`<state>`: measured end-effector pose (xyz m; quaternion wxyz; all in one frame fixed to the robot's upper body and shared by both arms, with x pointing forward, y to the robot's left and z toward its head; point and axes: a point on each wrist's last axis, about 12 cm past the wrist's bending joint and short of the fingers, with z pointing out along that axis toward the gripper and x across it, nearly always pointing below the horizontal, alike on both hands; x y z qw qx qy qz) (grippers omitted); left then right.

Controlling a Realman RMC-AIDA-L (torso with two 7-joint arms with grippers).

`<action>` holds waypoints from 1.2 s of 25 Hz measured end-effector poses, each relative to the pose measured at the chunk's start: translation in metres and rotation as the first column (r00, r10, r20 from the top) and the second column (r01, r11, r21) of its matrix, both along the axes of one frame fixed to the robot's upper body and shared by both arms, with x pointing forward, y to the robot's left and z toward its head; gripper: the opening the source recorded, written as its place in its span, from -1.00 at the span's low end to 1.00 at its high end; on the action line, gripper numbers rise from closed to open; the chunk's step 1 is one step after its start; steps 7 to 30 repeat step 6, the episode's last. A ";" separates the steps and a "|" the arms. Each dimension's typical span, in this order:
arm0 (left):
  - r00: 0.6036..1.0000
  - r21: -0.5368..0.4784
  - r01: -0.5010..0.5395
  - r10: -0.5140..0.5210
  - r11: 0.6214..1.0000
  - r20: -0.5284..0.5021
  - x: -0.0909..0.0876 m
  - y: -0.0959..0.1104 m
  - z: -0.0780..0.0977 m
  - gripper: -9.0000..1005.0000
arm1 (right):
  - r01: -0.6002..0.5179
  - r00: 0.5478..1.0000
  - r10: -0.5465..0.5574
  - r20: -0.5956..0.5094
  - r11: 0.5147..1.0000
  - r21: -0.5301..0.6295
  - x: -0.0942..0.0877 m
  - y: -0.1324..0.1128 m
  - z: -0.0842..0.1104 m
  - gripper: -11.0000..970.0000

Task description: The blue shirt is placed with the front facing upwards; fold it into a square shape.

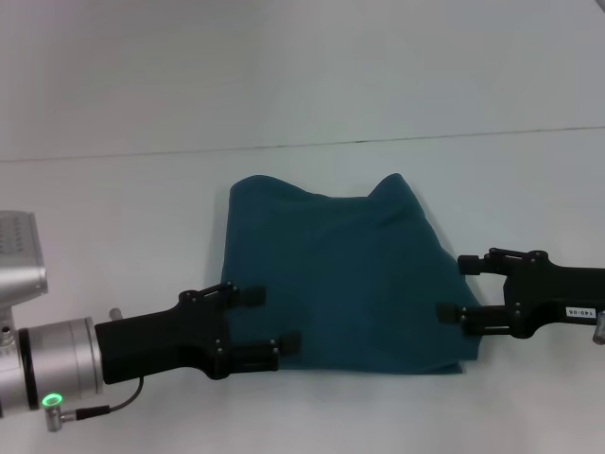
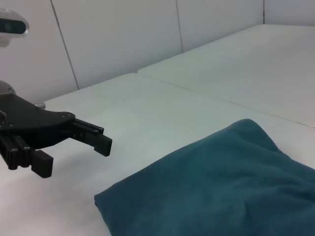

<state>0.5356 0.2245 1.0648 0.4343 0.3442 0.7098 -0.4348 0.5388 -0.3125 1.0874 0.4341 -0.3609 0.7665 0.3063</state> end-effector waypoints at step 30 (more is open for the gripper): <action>1.000 -0.002 -0.005 0.005 1.000 -0.002 -0.001 0.001 -0.001 0.87 | 0.003 1.000 -0.003 -0.002 1.000 0.000 -0.001 -0.001 -0.001 0.86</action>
